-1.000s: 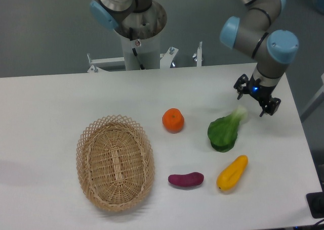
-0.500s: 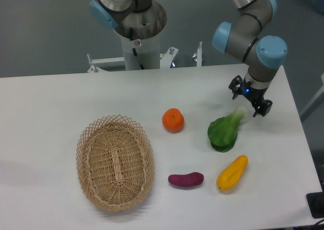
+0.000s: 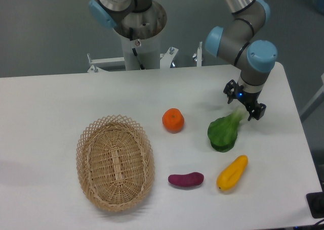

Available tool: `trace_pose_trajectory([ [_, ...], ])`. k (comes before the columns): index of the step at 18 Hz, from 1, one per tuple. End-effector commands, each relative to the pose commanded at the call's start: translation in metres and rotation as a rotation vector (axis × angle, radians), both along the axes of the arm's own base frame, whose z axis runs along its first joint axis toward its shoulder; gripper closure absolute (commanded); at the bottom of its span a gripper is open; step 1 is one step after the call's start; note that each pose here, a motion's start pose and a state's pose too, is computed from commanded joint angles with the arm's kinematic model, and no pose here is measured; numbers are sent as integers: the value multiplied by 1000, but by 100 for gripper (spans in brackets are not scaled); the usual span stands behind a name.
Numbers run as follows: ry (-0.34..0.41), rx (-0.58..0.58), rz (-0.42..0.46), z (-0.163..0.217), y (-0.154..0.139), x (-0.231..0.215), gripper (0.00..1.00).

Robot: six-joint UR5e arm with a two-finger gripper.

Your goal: Pick up the green vegetable from the table

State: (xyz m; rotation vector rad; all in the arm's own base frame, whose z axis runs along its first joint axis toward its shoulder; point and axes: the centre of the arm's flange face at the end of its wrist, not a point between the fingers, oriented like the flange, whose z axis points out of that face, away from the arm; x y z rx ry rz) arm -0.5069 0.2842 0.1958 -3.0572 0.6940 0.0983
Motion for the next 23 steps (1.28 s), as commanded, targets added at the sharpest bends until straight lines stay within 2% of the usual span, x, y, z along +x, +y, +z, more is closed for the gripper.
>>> trace_pose_trajectory([
  [2,0,0,0,0,0,1,53],
  [10,31,8,-3,14,1,-8,54],
  [15,73,81,3,50,1,-18,56],
  [18,89,161,8,73,13,-19,56],
  [21,78,265,99,104,34,-16,56],
  [23,63,320,135,118,58,-9,56],
])
